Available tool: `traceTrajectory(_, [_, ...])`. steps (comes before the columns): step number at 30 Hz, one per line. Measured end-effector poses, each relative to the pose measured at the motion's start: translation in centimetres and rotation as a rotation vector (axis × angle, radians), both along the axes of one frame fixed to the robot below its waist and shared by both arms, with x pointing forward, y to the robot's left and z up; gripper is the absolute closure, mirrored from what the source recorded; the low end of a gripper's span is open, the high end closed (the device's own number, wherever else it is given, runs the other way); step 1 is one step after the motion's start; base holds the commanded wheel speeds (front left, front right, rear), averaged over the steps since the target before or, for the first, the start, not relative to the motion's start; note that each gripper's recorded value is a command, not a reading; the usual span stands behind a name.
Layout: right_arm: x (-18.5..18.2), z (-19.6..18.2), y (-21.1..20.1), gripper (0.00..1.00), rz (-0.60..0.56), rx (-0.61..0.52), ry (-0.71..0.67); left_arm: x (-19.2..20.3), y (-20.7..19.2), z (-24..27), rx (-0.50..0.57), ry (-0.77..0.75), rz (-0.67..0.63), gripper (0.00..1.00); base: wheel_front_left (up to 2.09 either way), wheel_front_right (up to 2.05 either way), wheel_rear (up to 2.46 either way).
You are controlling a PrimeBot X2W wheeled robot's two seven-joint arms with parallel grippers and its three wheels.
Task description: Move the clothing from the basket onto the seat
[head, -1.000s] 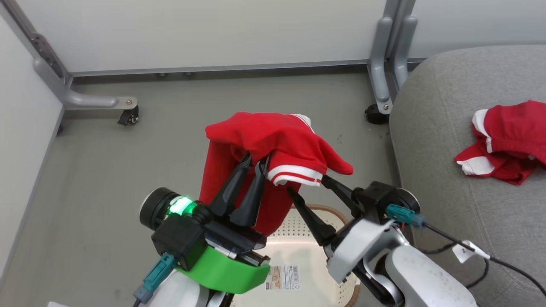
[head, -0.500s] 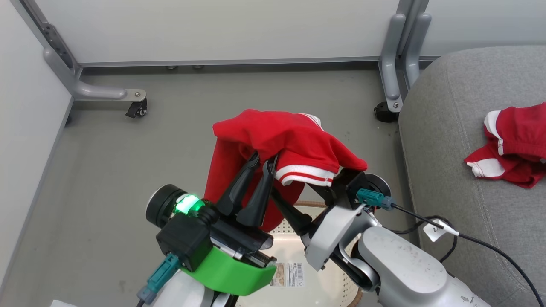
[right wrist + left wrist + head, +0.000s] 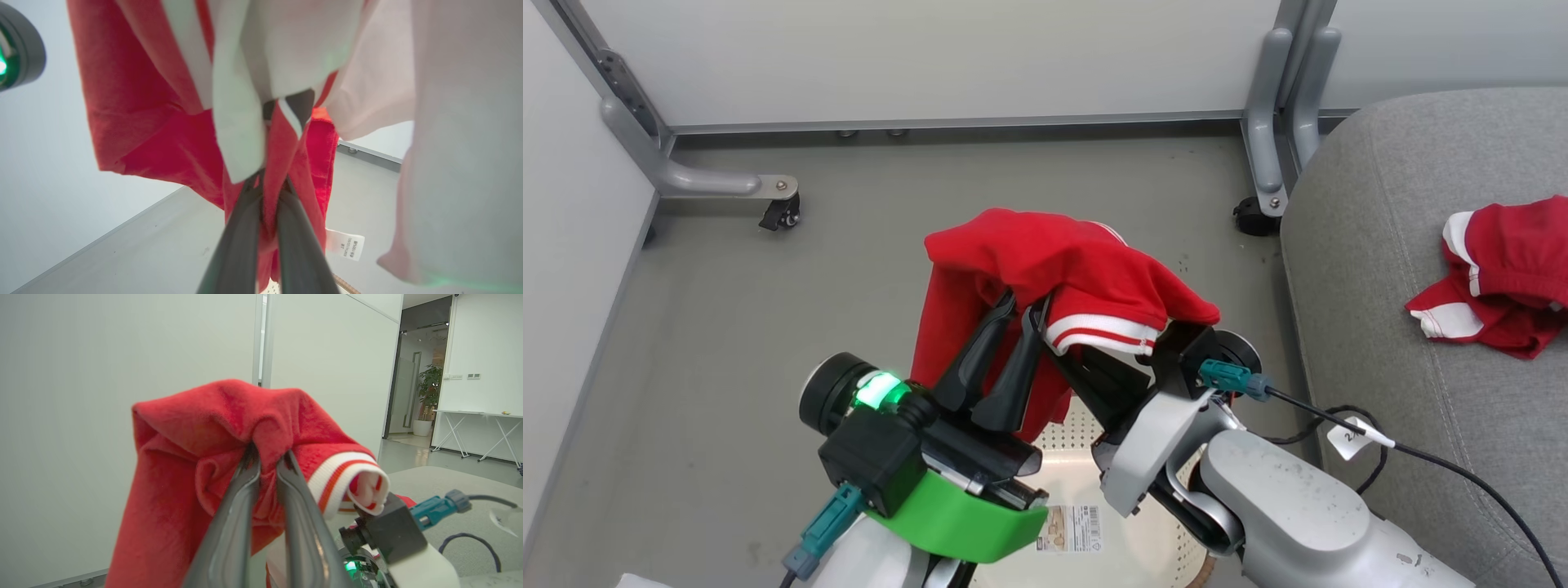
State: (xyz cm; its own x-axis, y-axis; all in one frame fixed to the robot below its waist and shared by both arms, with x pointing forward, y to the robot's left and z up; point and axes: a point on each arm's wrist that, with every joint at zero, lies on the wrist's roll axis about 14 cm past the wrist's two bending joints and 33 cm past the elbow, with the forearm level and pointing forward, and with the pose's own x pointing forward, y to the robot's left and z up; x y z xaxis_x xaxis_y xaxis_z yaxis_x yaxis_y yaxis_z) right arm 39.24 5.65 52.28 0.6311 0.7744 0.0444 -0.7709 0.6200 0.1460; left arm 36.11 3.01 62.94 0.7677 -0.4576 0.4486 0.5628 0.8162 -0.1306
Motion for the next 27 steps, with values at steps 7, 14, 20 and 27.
traceTrajectory(7, [0.0,0.2,-0.1,1.0,0.002,-0.001,-0.005,-0.1,0.0,-0.1,0.002,0.001,0.0,1.0,0.0,0.0,0.0])
traceTrajectory(14, [0.1,0.4,-0.3,1.0,-0.001,-0.001,-0.013,-0.1,0.0,-0.2,0.004,0.005,0.004,0.0,0.0,0.0,0.0])
traceTrajectory(20, [0.5,1.3,-0.8,1.0,-0.022,0.008,-0.037,-0.1,0.5,-1.0,0.031,0.035,0.03,0.0,0.0,0.0,0.0])
traceTrajectory(27, [0.8,2.3,-1.3,1.0,-0.044,0.012,-0.068,-1.1,1.2,-4.3,0.118,0.138,0.036,0.0,0.0,0.0,0.0])
